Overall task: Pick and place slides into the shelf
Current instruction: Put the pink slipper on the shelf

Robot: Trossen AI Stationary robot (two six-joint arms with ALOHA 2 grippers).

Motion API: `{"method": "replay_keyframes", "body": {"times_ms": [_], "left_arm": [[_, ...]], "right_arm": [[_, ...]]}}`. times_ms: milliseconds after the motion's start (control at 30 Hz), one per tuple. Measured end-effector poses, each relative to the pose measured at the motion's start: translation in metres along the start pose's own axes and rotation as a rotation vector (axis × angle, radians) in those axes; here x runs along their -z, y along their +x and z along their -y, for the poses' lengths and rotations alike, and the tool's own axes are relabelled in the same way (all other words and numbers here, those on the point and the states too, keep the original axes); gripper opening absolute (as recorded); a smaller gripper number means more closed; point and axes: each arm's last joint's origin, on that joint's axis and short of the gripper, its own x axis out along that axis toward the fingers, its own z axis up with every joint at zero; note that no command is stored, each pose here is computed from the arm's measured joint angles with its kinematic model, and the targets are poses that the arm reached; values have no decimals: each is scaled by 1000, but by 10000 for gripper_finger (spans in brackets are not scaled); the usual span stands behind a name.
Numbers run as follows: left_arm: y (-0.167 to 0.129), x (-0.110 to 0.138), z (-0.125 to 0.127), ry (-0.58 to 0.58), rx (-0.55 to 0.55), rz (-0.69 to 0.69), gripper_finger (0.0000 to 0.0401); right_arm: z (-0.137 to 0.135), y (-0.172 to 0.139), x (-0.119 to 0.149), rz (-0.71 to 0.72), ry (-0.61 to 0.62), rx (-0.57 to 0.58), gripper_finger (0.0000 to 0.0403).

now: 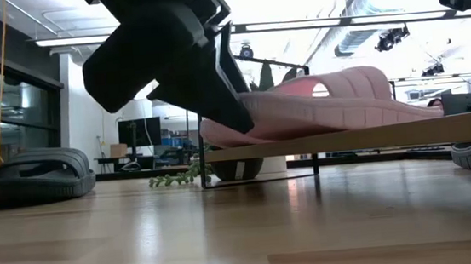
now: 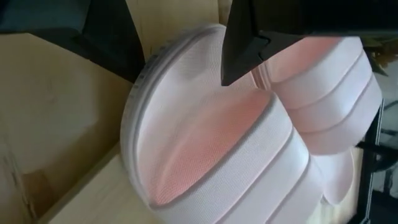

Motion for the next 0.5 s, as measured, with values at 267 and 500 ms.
{"method": "replay_keyframes", "body": {"times_ms": [267,500], "left_arm": [[-12,-5,-11,-44,18,34,198],[-10,-6,-26,-120,93,14,198]], "right_arm": [[0,0,0,-6,-1,-3,119],[0,0,0,-7,-7,-3,119]]}}
